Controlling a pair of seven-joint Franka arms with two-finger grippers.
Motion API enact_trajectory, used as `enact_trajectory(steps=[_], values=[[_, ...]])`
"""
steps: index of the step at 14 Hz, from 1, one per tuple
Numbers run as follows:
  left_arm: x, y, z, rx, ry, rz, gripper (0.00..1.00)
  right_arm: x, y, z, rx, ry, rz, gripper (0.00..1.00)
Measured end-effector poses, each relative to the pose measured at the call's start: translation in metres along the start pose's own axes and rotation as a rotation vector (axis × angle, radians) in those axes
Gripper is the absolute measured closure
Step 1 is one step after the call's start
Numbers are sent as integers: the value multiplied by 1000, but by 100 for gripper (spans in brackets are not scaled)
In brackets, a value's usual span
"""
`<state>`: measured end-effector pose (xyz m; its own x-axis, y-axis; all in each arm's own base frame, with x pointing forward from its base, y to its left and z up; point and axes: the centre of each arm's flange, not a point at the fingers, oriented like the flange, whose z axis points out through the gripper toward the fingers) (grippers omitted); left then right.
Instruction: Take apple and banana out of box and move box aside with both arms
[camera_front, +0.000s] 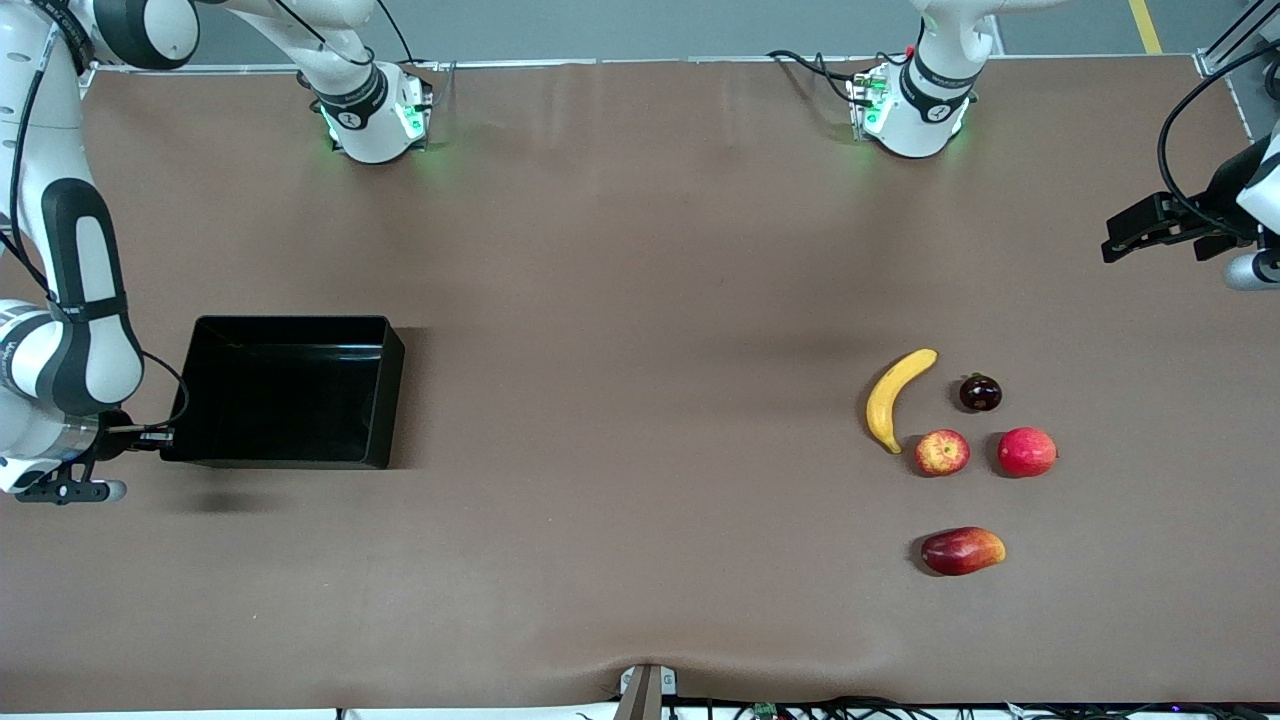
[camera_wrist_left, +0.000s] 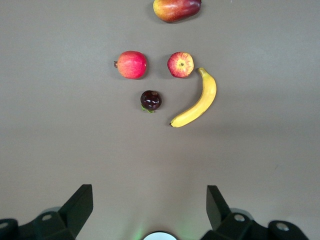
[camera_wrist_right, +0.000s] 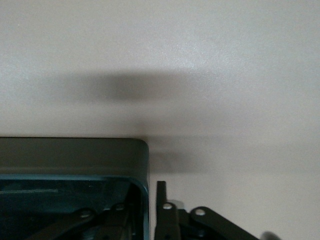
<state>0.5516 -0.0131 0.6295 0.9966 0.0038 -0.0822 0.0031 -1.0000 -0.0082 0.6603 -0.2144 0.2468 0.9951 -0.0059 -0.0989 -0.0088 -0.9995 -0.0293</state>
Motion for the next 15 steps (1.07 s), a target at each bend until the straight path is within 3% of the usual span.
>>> enact_trajectory(steps=[4, 5, 11, 15], values=[[0, 0, 0, 0, 0, 0, 0, 0, 0, 0, -1, 0, -5, 31], [0, 0, 0, 0, 0, 0, 0, 0, 0, 0, -1, 1, -7, 26], [0, 0, 0, 0, 0, 0, 0, 4, -13, -15, -1, 8, -27, 14], [0, 0, 0, 0, 0, 0, 0, 3, -37, -54, 0, 2, -45, 14]])
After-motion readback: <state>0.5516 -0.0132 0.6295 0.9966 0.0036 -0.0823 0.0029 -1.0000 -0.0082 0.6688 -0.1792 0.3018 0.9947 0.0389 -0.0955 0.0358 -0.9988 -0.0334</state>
